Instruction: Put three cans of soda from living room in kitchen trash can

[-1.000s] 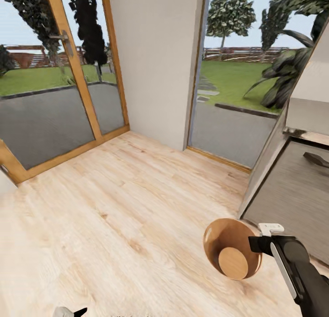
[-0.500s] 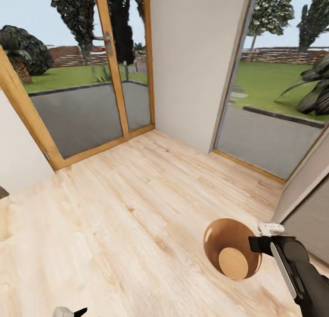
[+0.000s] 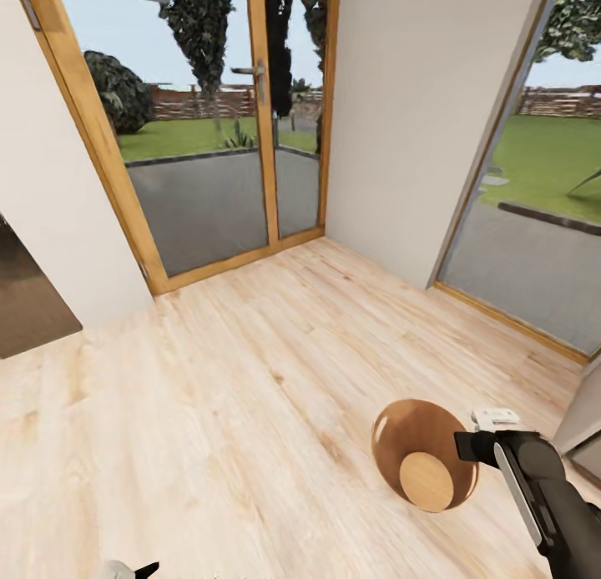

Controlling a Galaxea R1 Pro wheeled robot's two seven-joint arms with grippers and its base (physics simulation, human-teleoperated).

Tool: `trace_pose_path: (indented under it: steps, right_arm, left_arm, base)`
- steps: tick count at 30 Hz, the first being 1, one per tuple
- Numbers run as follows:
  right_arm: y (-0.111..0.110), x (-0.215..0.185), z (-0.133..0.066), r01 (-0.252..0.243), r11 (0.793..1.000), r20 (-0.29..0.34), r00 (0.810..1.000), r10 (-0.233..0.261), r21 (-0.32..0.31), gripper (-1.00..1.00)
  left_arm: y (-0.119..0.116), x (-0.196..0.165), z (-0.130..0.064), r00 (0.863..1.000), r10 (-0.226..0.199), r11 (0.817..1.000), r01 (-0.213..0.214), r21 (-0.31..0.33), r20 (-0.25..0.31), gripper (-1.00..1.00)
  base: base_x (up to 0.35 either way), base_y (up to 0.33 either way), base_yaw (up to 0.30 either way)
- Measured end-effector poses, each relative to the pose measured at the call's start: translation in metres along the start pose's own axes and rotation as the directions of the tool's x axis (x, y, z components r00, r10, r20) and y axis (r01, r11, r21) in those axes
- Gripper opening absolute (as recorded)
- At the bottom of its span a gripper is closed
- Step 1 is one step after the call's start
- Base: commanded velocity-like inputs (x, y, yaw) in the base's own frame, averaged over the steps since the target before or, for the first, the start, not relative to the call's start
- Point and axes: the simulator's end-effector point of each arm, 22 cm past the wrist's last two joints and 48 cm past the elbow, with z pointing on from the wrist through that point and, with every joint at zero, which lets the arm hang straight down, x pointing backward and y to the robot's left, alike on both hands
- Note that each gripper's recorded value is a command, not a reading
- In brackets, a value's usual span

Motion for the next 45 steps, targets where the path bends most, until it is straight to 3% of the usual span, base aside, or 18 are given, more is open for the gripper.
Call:
trace_pose_path:
  steps: [25, 45]
  right_arm:
    - [-0.0001, 0.0021, 0.0011, 0.002, 1.0, -0.005, 1.0, -0.002, 0.001, -1.0]
    - [-0.0006, 0.002, 0.0011, 0.001, 1.0, -0.005, 1.0, -0.001, 0.002, -1.0]
  left_arm:
    - [0.0, 0.0, 0.0001, 1.0, 0.0, 1.0, 0.0, 0.0, 0.0, 1.0]
    - [0.0, 0.0002, 0.0001, 1.0, -0.001, 1.0, 0.001, 0.0, 0.0, 1.0]
  base:
    - [0.005, 0.002, 0.29]
    - [0.26, 0.182, 0.29]
